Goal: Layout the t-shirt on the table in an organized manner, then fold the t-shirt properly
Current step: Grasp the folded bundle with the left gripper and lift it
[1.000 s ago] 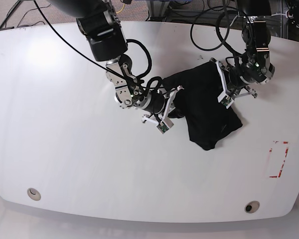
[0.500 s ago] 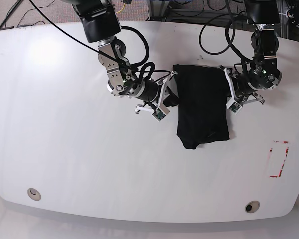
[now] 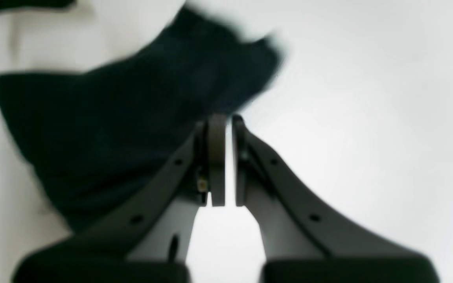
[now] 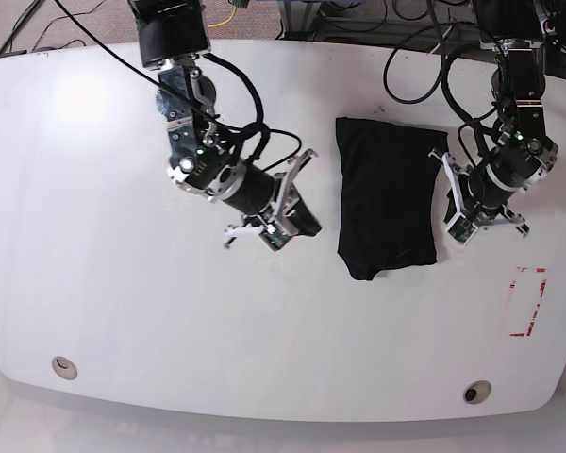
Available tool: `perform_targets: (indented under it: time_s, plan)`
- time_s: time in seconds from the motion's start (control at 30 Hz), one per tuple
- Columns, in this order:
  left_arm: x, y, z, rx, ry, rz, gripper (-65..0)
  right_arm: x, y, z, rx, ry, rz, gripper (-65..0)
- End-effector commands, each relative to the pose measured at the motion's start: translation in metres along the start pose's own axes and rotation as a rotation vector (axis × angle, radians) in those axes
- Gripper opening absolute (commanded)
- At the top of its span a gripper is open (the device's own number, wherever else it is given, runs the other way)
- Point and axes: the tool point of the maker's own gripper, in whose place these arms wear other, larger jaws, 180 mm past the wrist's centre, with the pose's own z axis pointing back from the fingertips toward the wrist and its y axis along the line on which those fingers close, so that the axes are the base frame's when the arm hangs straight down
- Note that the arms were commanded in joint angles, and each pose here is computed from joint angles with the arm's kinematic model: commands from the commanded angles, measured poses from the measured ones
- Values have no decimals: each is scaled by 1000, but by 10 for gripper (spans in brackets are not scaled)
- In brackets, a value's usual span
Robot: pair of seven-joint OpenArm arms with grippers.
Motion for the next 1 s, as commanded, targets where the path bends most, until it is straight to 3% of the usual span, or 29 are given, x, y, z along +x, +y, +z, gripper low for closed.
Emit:
perform_targets:
  time_s: [0.0,0.3,0.47,0.6,0.97]
  plan:
    - [40,11,6,37,-116,-11,-650,23,-18,20,-56,-63,54,-621]
    - [104,14,-1,50,-271,55,-650,1,-63,69,-188,-8,98,-621]
    - [113,-3,-26,36,-239,58,-650,-12,-75,82,-231,17,74,-621]
    - [123,-30,-47,-8,-273,77,-650,-22,-81,90,-258,33,53,-621]
    - [72,-93,-110,-151,-153,133,-650,-30,-75,96,-242,36,41,-621]
